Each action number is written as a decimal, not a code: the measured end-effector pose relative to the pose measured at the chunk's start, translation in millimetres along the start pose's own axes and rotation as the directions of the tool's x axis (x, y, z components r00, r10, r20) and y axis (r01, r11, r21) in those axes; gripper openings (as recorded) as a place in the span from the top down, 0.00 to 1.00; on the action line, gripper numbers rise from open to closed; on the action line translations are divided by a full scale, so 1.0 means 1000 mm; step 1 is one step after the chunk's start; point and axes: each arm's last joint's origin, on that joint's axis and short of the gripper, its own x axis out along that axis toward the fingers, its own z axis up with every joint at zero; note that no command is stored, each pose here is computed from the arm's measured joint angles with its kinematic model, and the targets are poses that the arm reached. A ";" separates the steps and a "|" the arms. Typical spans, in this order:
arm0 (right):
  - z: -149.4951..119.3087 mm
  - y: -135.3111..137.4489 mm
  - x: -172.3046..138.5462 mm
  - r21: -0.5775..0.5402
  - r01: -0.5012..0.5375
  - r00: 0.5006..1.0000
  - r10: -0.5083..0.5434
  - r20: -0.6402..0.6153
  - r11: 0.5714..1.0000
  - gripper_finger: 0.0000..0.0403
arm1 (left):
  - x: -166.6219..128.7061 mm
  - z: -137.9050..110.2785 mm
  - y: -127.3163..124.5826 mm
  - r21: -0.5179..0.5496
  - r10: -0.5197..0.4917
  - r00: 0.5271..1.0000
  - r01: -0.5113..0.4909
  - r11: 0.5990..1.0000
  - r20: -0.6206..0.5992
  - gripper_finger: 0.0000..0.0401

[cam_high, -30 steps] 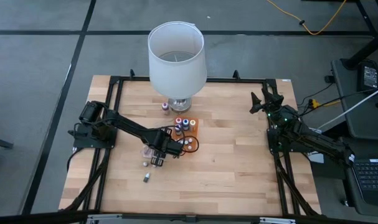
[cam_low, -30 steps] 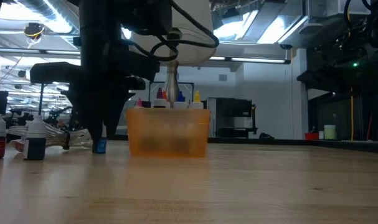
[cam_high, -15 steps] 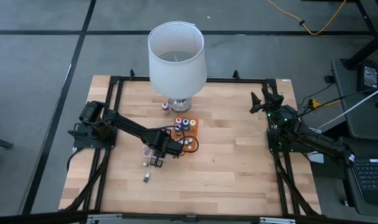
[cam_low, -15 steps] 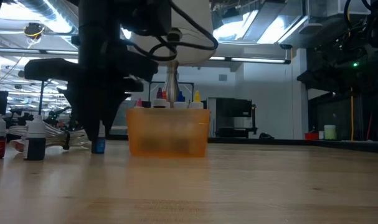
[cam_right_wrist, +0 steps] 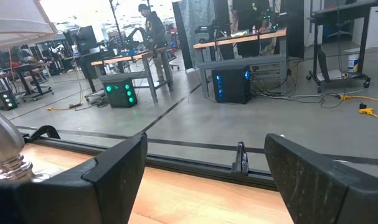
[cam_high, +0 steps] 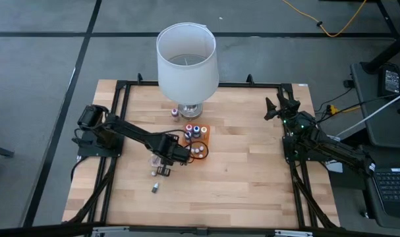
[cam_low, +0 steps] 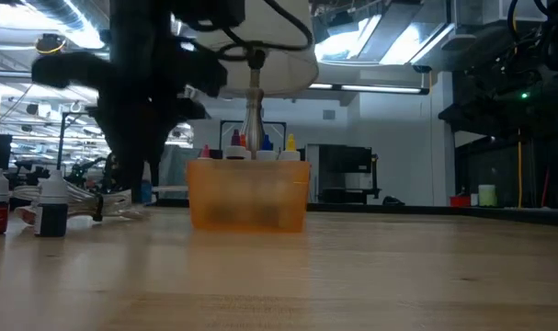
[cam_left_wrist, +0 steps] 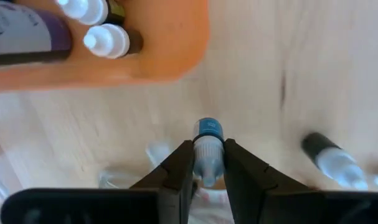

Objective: Pick & Place food coloring
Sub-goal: Put the small blue food coloring bottle into the orange bin

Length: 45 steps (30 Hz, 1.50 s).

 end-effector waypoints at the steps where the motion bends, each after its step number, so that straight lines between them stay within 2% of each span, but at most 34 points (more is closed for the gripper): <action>1: 0.000 0.000 0.000 0.000 0.000 1.000 0.000 0.000 1.000 0.20 | -0.004 -0.001 0.000 -0.007 -0.007 1.000 0.007 1.000 0.005 0.82; 12: 0.000 0.000 0.000 0.000 0.000 1.000 0.000 0.000 1.000 0.20 | -0.055 -0.020 0.007 -0.126 -0.034 0.998 0.039 0.991 0.045 0.83; 22: 0.000 0.000 0.000 0.000 0.000 1.000 0.000 -0.001 1.000 0.20 | -0.102 -0.001 0.022 -0.235 -0.027 0.994 0.052 0.971 0.109 0.83; 27: 0.000 0.000 0.000 0.000 0.000 1.000 0.000 -0.001 1.000 0.20 | -0.115 0.011 0.033 -0.283 -0.016 0.991 0.053 0.958 0.131 0.83; 35: 0.000 0.000 0.000 0.000 0.000 1.000 0.000 -0.001 1.000 0.20 | -0.110 0.032 0.045 -0.316 -0.008 0.994 0.042 0.948 0.109 0.83; 45: 0.000 0.000 0.000 0.000 0.000 1.000 0.000 -0.001 1.000 0.20 | -0.071 0.065 0.049 -0.287 -0.010 1.000 0.016 0.958 0.024 0.83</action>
